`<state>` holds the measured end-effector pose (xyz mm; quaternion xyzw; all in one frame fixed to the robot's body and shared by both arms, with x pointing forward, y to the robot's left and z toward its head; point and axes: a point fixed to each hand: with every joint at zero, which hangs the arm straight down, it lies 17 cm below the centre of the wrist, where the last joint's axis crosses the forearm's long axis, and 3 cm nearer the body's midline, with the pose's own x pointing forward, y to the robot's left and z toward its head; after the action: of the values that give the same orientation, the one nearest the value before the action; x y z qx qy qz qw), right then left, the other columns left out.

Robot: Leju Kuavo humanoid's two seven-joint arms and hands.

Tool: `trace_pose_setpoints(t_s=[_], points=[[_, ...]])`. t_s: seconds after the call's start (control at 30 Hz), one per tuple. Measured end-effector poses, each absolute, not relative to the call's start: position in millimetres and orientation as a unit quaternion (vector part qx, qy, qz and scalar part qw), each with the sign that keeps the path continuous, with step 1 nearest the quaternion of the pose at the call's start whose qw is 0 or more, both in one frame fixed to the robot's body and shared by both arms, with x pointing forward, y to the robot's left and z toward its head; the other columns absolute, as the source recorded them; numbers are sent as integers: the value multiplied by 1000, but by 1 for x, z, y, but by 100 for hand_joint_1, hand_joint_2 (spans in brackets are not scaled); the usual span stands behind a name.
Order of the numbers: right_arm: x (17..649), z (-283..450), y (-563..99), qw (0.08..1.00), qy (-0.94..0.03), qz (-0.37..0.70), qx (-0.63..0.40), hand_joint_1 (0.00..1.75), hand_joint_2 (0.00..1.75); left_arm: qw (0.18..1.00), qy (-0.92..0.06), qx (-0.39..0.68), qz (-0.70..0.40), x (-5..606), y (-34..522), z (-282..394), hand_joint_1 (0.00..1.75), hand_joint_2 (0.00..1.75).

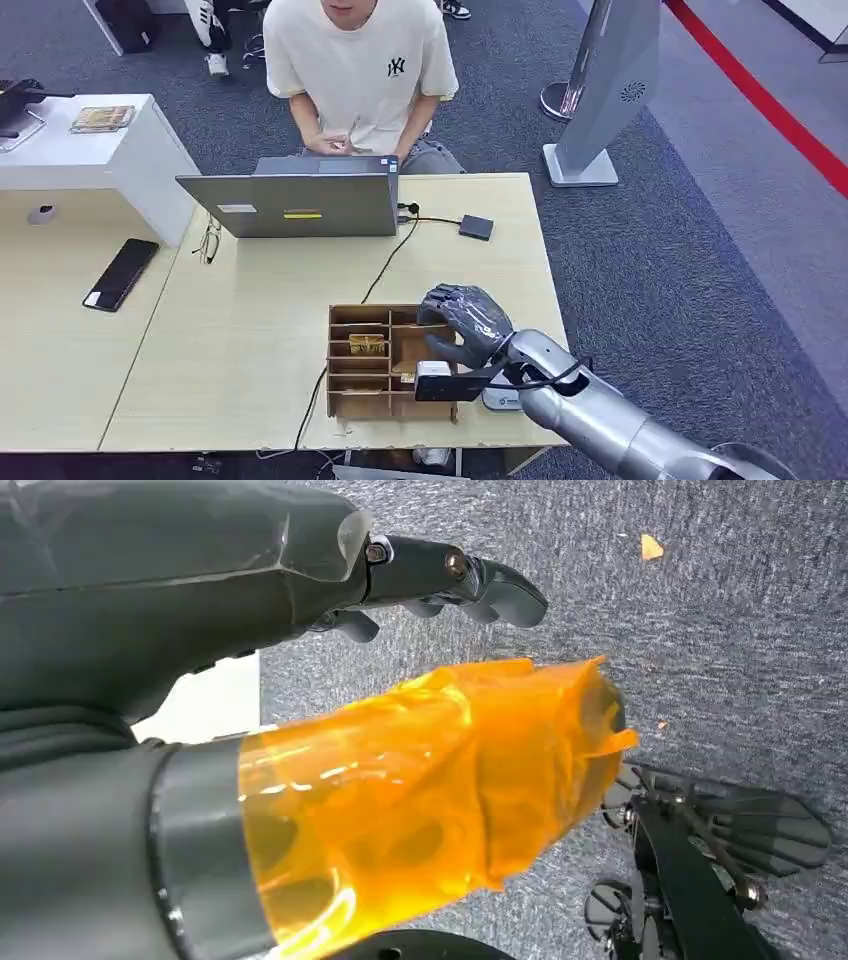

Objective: Pass the card to the sensor for recognition and then transmit it.

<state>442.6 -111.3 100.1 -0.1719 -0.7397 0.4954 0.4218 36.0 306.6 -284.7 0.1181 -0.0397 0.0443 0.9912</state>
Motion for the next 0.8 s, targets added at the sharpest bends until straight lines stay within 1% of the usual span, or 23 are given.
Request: trace_pose_setpoints(t_s=[0.07,0.1,0.2,0.37,0.4,0.63,0.67,0.8], points=[[443,100,-112,422,-739,496,-173,147,175,991,-40,118,44,36,307,-285,0,0],[444,99,-112,422,-739,496,-173,155,175,991,-40,118,44,36,307,-285,0,0],[445,100,-113,422,-739,496,-174,168,175,991,-40,119,44,36,307,-285,0,0],[448,103,-114,420,-739,496,-177,169,175,991,-40,119,44,36,307,-285,0,0],[449,103,-114,420,-739,496,-177,166,175,991,-40,119,44,36,307,-285,0,0],[450,105,-114,419,-740,496,-178,175,175,991,-39,119,44,36,307,-285,0,0],[450,105,-114,419,-740,496,-179,171,175,991,-39,119,44,36,307,-285,0,0],[450,103,-114,421,-738,496,-178,173,175,991,-39,119,44,36,307,-285,0,0]])
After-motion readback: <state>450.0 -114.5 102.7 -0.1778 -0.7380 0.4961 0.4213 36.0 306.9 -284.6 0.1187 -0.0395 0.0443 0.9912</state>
